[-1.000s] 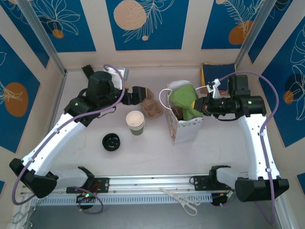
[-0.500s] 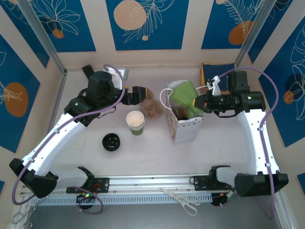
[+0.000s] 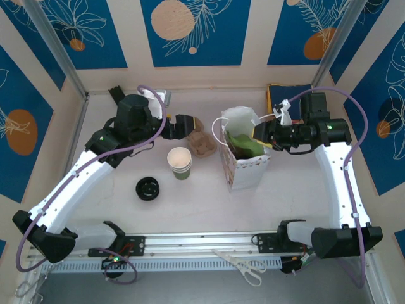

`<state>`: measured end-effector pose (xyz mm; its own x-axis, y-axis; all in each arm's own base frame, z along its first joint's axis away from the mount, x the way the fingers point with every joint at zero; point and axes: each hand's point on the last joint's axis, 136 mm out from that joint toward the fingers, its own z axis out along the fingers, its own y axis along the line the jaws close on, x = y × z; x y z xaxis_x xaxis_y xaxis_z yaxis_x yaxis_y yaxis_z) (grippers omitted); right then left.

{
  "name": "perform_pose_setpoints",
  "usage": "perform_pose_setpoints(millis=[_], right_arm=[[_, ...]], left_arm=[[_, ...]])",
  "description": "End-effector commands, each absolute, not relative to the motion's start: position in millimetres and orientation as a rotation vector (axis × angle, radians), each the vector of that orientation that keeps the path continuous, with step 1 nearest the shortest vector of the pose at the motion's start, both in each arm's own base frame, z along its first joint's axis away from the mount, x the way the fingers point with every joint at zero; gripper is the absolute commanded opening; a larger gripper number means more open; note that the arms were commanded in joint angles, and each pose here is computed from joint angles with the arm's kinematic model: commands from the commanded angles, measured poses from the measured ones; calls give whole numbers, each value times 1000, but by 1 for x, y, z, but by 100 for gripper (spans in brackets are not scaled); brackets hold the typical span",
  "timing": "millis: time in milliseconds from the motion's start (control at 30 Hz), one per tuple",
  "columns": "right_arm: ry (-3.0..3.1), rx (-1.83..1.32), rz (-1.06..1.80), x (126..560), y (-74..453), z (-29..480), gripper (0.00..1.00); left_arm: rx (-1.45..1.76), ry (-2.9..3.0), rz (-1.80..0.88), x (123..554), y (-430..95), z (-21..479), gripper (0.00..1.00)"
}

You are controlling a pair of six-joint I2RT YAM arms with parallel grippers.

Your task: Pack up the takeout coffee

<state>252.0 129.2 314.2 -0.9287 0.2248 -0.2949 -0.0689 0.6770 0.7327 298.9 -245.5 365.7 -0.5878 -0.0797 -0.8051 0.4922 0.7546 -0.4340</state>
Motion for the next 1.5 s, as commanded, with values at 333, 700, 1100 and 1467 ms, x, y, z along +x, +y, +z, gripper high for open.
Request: perform_pose_setpoints(millis=[333, 700, 1100, 1467], right_arm=[[2408, 160, 984, 251, 108, 355, 55], [2286, 492, 362, 262, 10, 350, 87], [2332, 751, 36, 261, -54, 245, 99], [2305, 512, 177, 295, -31, 157, 99]], left_arm=[[287, 2079, -724, 303, -232, 359, 100], [196, 2147, -442, 322, -194, 334, 100], [-44, 2323, 168, 333, -82, 244, 100], [-36, 2007, 452, 339, -24, 191, 100]])
